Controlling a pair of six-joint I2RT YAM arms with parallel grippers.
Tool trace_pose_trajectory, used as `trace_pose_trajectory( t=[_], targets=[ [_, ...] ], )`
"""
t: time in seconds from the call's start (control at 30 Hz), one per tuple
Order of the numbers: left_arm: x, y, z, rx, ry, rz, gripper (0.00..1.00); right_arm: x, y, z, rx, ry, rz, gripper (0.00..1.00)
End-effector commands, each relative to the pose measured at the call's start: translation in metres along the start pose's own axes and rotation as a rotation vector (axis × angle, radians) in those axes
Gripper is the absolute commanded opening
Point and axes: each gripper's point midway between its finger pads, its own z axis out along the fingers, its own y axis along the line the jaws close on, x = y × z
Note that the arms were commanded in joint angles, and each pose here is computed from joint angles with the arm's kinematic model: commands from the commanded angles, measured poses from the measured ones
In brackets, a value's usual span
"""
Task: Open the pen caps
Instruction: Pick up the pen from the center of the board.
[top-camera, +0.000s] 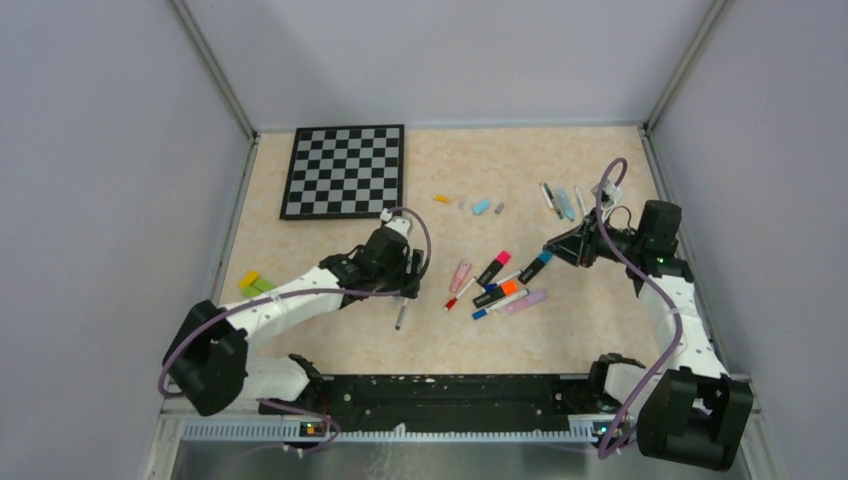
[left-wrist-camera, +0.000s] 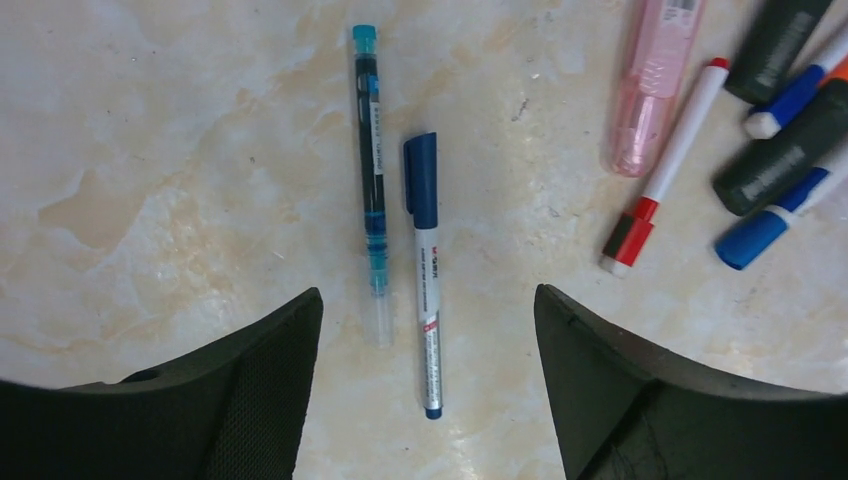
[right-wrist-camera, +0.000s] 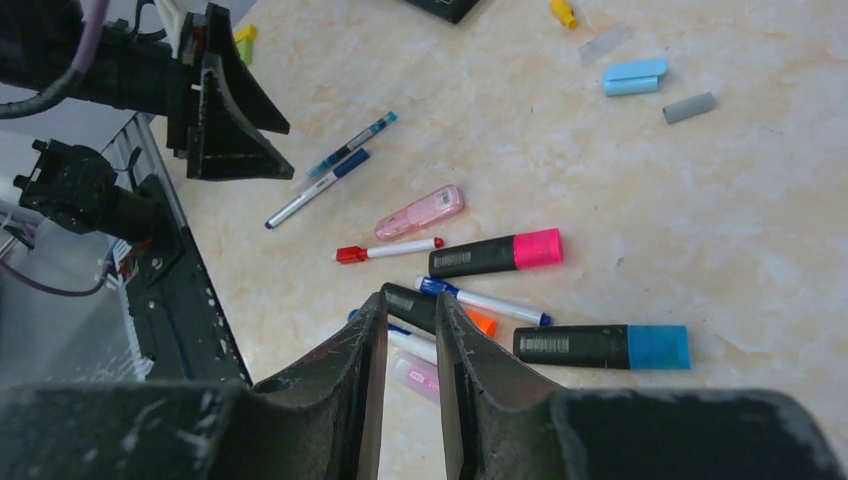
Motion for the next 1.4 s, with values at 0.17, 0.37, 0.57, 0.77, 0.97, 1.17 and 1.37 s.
trace_pose_trajectory(
  t=[0.17, 0.37, 0.57, 0.77, 0.97, 1.17, 1.37],
  targets=[
    [-0.021, 0.016, 0.035, -0.169, 0.068, 0.095, 0.64, -0.010, -0.008, -0.001, 0.018, -0.007, -0.080, 0.23],
    [-0.017, 0.024, 0.042, -0.162, 0.084, 0.073, 0.50, -0.008, -0.013, -0.003, 0.043, 0.000, -0.084, 0.23],
    [-0.006, 0.031, 0.045, -0.139, 0.109, 0.062, 0.40, -0.007, -0.015, -0.003, 0.046, -0.002, -0.074, 0.23],
    [0.000, 0.025, 0.051, -0.095, 0.136, 0.069, 0.36, -0.006, -0.016, -0.003, 0.049, 0.000, -0.071, 0.23],
    [0.003, 0.021, 0.056, -0.075, 0.147, 0.067, 0.36, -0.005, -0.018, -0.002, 0.052, 0.004, -0.065, 0.23],
    [0.015, 0.032, 0.066, -0.127, 0.188, 0.070, 0.31, -0.004, -0.018, -0.002, 0.053, 0.005, -0.065, 0.23],
    [0.021, 0.038, 0.069, -0.157, 0.204, 0.073, 0.20, -0.004, -0.019, -0.002, 0.054, 0.007, -0.064, 0.23]
  ],
)
